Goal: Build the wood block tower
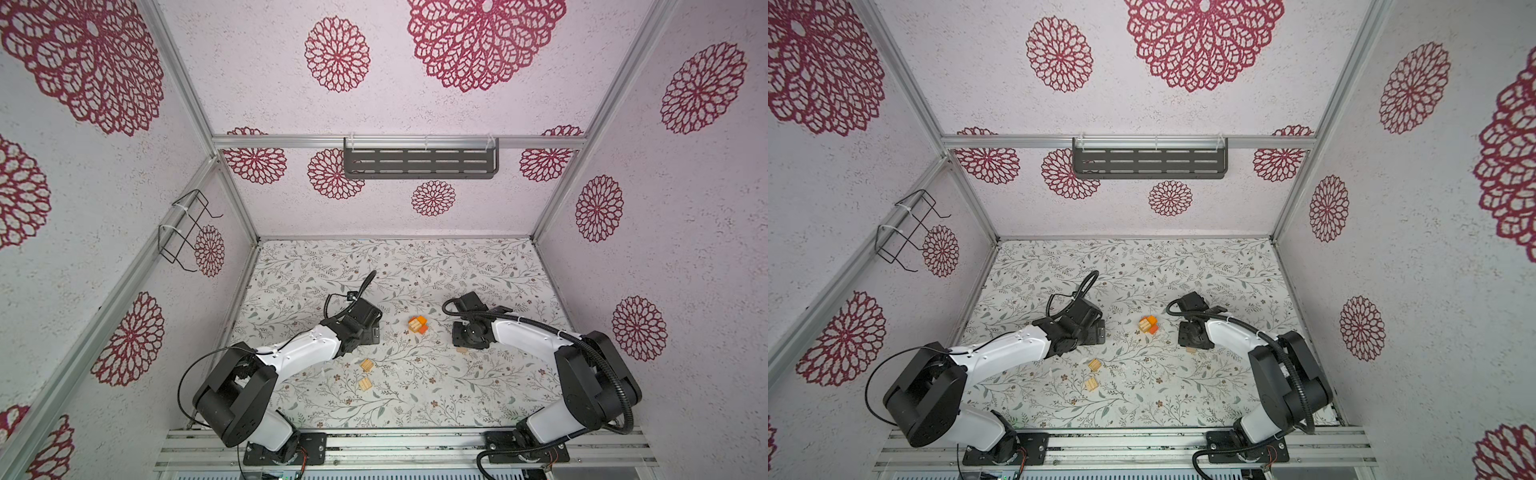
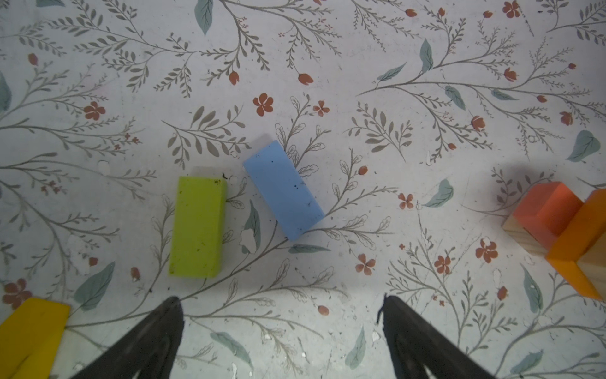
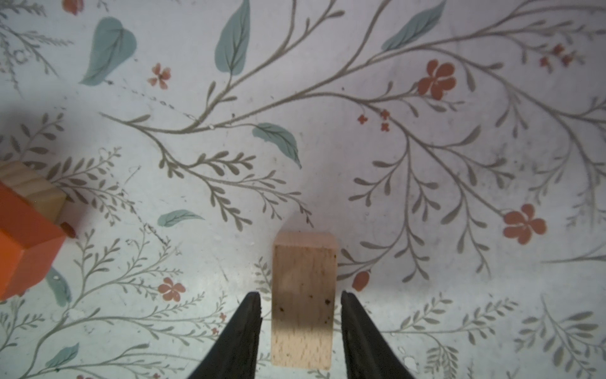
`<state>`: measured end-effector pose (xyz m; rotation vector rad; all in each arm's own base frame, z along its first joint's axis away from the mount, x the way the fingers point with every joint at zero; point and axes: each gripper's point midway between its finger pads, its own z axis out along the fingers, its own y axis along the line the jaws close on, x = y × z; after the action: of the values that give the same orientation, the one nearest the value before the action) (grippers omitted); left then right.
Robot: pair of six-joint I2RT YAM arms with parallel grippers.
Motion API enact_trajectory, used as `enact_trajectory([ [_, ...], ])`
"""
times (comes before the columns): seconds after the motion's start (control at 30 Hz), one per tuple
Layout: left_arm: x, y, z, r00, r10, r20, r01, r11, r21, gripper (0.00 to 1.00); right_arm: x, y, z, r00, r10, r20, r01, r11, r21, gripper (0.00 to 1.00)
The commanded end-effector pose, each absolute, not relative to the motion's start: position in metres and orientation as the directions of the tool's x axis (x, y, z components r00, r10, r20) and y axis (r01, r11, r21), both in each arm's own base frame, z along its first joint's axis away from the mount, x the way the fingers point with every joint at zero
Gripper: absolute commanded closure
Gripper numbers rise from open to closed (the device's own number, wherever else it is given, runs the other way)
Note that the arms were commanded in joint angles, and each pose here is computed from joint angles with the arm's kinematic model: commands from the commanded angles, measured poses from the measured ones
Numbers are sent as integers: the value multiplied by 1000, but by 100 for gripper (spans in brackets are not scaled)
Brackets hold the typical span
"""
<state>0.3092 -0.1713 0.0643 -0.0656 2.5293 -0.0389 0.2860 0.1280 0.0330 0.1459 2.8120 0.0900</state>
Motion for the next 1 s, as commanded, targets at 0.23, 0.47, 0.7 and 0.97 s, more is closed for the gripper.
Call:
enact_trajectory([
  [0.23,311,-165,73,-809,-99,-580,-71,995,-71,3,296,128,63,-931,49,-361,33,998,52,56],
  [0.47,303,-134,105,-770,-214,-602,-150,976,-155,3,290,169,114,-901,-82,-425,-109,993,41,55],
  [0.7,287,-92,121,-713,-378,-591,-278,926,-257,3,286,261,150,-845,-266,-464,-327,944,55,52],
  [0.97,258,-41,120,-564,-516,-645,-440,848,-294,3,277,368,140,-771,-435,-465,-507,862,34,51],
])
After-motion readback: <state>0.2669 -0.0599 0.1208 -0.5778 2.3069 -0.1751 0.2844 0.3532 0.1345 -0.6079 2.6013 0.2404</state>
